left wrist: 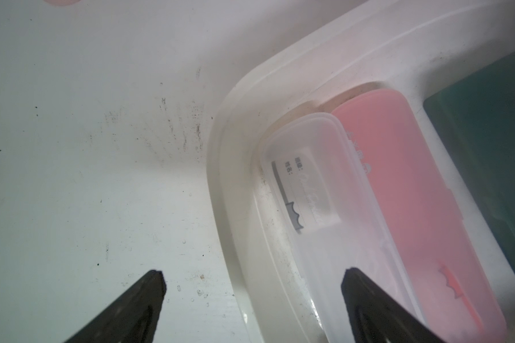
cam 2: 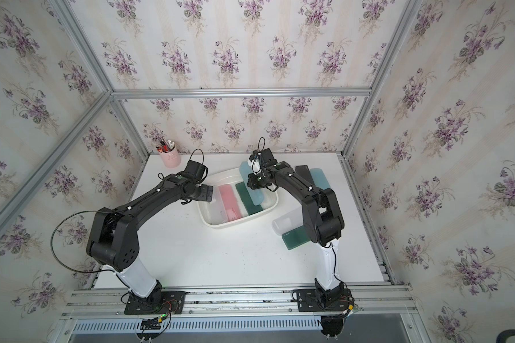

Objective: Put the pencil case into the storage box
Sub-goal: Adjust the pencil case in the storage box.

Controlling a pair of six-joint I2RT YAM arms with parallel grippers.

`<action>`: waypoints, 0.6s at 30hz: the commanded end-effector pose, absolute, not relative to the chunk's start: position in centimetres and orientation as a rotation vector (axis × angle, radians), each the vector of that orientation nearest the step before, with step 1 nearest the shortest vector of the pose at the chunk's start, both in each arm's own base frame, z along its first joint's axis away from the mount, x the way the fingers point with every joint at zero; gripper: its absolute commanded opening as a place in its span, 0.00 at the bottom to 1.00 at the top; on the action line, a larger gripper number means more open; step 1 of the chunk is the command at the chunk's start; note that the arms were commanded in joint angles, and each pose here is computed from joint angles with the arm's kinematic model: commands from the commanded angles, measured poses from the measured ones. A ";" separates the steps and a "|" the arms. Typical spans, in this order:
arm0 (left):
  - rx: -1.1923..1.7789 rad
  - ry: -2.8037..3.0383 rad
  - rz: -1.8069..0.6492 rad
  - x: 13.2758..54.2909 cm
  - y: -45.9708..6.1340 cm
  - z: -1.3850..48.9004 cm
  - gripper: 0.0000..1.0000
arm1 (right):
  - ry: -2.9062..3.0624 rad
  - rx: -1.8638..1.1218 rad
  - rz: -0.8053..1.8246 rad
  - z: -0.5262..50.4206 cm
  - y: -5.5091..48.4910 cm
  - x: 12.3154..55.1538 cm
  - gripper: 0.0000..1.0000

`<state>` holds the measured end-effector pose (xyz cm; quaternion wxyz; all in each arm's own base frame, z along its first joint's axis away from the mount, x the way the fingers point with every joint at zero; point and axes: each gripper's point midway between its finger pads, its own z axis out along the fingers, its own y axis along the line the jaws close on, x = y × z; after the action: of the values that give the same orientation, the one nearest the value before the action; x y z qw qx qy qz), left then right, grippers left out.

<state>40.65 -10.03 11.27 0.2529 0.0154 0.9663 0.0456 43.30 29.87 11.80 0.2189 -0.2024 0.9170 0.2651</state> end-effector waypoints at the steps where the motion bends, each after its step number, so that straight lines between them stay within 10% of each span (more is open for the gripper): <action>1: 0.013 2.633 0.119 40.2 -9.9 11.4 0.98 | 2.427 -0.631 1.028 13.4 33.3 42.3 0.20; 18: -0.009 2.663 0.124 38.9 -9.8 11.0 0.98 | 2.589 -0.622 0.997 6.6 33.0 41.4 0.30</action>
<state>39.28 -9.90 10.89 0.2411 -0.0003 0.9695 0.0430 41.41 33.04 7.00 0.1483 -0.2134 0.8995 0.3512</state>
